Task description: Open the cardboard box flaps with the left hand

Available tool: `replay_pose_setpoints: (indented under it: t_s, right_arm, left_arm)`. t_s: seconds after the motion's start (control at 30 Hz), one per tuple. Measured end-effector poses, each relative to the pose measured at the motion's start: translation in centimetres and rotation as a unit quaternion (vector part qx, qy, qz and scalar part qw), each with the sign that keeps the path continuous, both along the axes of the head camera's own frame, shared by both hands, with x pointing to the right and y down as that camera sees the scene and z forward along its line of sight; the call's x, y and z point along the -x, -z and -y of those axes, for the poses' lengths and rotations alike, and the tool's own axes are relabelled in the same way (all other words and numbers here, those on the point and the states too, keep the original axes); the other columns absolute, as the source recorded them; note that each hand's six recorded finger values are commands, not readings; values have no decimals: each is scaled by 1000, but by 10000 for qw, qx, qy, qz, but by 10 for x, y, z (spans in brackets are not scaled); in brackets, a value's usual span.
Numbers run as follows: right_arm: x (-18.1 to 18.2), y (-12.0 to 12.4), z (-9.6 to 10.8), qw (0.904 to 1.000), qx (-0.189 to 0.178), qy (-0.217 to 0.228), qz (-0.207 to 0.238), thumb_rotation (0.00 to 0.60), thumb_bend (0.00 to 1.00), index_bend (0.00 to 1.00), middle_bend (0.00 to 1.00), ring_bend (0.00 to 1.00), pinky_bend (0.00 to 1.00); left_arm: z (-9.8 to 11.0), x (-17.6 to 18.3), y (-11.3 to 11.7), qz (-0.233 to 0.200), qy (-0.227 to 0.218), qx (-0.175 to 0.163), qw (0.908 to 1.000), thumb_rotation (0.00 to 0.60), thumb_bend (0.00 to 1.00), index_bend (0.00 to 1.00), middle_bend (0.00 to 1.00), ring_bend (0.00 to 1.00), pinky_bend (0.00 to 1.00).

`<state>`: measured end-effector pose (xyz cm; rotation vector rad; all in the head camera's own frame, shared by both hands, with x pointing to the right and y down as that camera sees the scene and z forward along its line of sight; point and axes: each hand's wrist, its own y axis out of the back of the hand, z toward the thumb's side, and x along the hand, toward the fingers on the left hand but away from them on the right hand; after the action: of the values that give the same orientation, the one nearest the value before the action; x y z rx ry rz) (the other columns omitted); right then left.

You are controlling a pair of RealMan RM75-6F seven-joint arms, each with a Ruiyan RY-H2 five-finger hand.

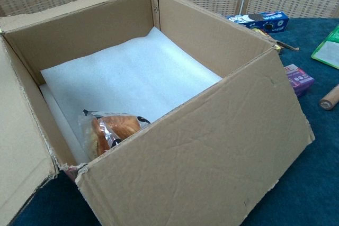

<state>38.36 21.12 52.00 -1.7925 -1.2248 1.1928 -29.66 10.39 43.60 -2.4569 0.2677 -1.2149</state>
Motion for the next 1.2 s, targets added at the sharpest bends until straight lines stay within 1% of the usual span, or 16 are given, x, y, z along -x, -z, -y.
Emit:
replay_pose_setpoints:
  t_s: [0.07, 0.13, 0.17, 0.2, 0.23, 0.3, 0.33, 0.4, 0.5, 0.6, 0.63, 0.73, 0.83, 1.0, 1.1, 1.2]
  right_arm:
    - [0, 0, 0, 10000, -3, -3, -2, 600, 0, 0, 0, 0, 0]
    - [0, 1, 0, 10000, -13, -4, 3, 600, 0, 0, 0, 0, 0]
    - [0, 1, 0, 10000, -19, -3, 2, 600, 0, 0, 0, 0, 0]
    - [0, 1, 0, 10000, -16, 0, 1, 600, 0, 0, 0, 0, 0]
    - [0, 1, 0, 10000, -14, 2, -1, 600, 0, 0, 0, 0, 0]
    - [-1, 0, 0, 10000, -6, 4, -8, 600, 0, 0, 0, 0, 0]
    - [-1, 0, 0, 10000, -3, 5, -9, 600, 0, 0, 0, 0, 0]
    - [0, 0, 0, 10000, -1, 11, -17, 600, 0, 0, 0, 0, 0]
    - [1, 0, -1, 10000, 13, 30, -20, 600, 0, 0, 0, 0, 0]
    - [2, -2, -1, 10000, 35, 63, -30, 600, 0, 0, 0, 0, 0]
    - [2, -2, -2, 10000, 43, 71, -33, 600, 0, 0, 0, 0, 0]
    - [4, -4, -2, 9999, 66, 105, -58, 600, 0, 0, 0, 0, 0]
    - [6, -4, -3, 9999, 67, 125, -72, 600, 0, 0, 0, 0, 0]
    - [8, -4, -4, 9998, 57, 143, -95, 600, 0, 0, 0, 0, 0]
    - [8, -4, -4, 9998, 57, 139, -145, 600, 0, 0, 0, 0, 0]
    - [7, -6, -5, 9995, 64, 133, -275, 600, 0, 0, 0, 0, 0]
  left_arm:
    - [2, 2, -2, 48, -2, -77, 10000, 210, 0, 503, 346, 244, 330]
    - [5, 5, -5, 126, -4, -189, 9997, 212, 0, 288, 127, 125, 270]
    - [7, 7, -7, 174, -12, -257, 9995, 234, 0, 221, 71, 82, 243]
    - [9, 10, -8, 232, -31, -346, 9991, 311, 0, 130, 18, 33, 202]
    - [12, 13, -10, 305, -66, -485, 9983, 415, 0, 58, 0, 5, 166]
    - [16, 18, -14, 412, -125, -729, 9964, 565, 0, 4, 0, 0, 122]
    - [19, 21, -17, 477, -160, -918, 9945, 596, 0, 0, 0, 0, 103]
    - [24, 26, -22, 563, -200, -1239, 9905, 600, 0, 0, 0, 0, 84]
    - [32, 35, -31, 681, -233, -1886, 9794, 600, 0, 0, 0, 0, 77]
    - [41, 48, -42, 780, -80, -2617, 9620, 600, 0, 0, 0, 0, 76]
    - [45, 56, -47, 815, 70, -2897, 9536, 600, 0, 0, 0, 0, 76]
    - [51, 80, -62, 959, 459, -3471, 9318, 600, 0, 0, 0, 0, 76]
    - [51, 112, -72, 1219, 758, -3699, 9179, 600, 0, 0, 0, 0, 76]
    - [37, 158, -77, 1326, 1303, -3842, 9043, 600, 0, 0, 0, 0, 73]
    - [17, 181, -77, 1375, 1548, -3959, 8946, 600, 0, 0, 0, 0, 67]
    - [-12, 201, -77, 1405, 1846, -4011, 8862, 600, 0, 0, 0, 0, 64]
